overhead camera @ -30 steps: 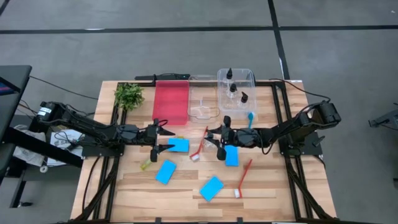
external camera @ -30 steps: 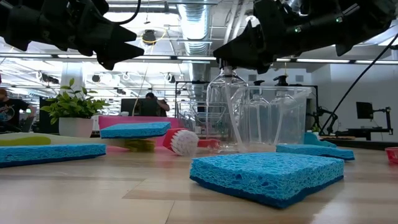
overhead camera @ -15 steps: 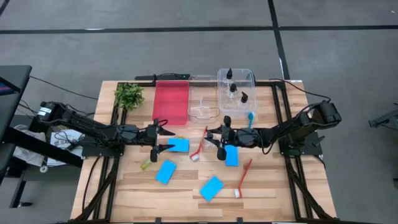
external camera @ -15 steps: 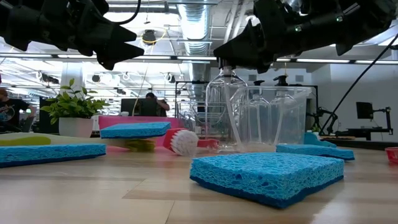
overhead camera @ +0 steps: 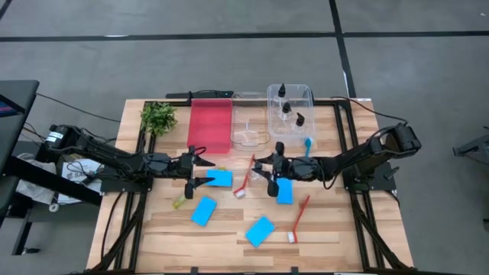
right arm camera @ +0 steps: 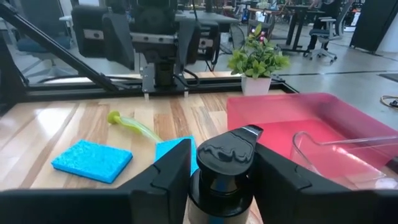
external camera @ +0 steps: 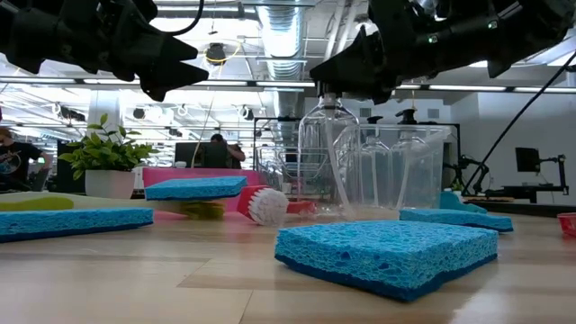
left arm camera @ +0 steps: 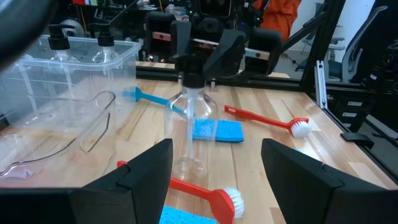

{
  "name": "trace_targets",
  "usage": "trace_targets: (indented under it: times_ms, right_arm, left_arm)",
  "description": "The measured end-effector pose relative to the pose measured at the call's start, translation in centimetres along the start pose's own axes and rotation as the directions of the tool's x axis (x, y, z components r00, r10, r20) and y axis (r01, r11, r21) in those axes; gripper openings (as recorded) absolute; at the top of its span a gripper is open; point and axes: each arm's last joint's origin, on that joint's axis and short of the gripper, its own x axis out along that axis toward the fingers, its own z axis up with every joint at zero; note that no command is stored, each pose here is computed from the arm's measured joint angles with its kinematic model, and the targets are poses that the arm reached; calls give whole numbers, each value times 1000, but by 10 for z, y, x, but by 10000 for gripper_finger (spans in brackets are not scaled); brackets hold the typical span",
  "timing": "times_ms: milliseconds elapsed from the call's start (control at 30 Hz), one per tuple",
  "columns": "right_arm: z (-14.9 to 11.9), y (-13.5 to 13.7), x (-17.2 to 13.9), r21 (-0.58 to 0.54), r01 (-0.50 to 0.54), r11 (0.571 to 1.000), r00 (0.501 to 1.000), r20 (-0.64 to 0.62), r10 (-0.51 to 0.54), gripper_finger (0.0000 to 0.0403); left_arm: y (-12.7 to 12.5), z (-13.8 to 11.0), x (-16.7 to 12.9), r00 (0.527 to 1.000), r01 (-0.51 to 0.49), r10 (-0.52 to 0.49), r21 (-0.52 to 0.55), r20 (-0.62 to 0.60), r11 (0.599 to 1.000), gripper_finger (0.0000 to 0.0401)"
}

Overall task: Pick & Place Kitchen Sink Supplies
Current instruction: Put the soap dispenser into the right transparent bin

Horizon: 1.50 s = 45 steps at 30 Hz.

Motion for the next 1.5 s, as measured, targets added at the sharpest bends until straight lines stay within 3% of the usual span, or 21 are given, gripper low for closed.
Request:
trace_targets:
  times_ms: [200, 467, 733, 967, 1500]
  right_arm:
    - [12, -3, -9, 9, 0, 1000, 1000, 8, 0, 115]
    - [35, -10, -27, 31, -4, 999, 998, 63, 2, 146]
    - [62, -19, -52, 27, -6, 1000, 989, 145, 2, 113]
    - [85, -28, -76, 1, 4, 1000, 966, 260, -4, 127]
    - [108, -46, -109, -42, 245, 969, 905, 368, -213, 124]
  left_arm:
    - [0, 0, 0, 1000, 1, -1, 0, 0, 1000, 248]
    - [0, 0, 0, 1000, 1, -1, 0, 0, 1000, 248]
    - [0, 0, 0, 1000, 0, 0, 0, 0, 1000, 248]
    - [0, 0, 0, 1000, 1, -1, 0, 0, 1000, 248]
    - [0, 0, 0, 1000, 1, -1, 0, 0, 1000, 248]
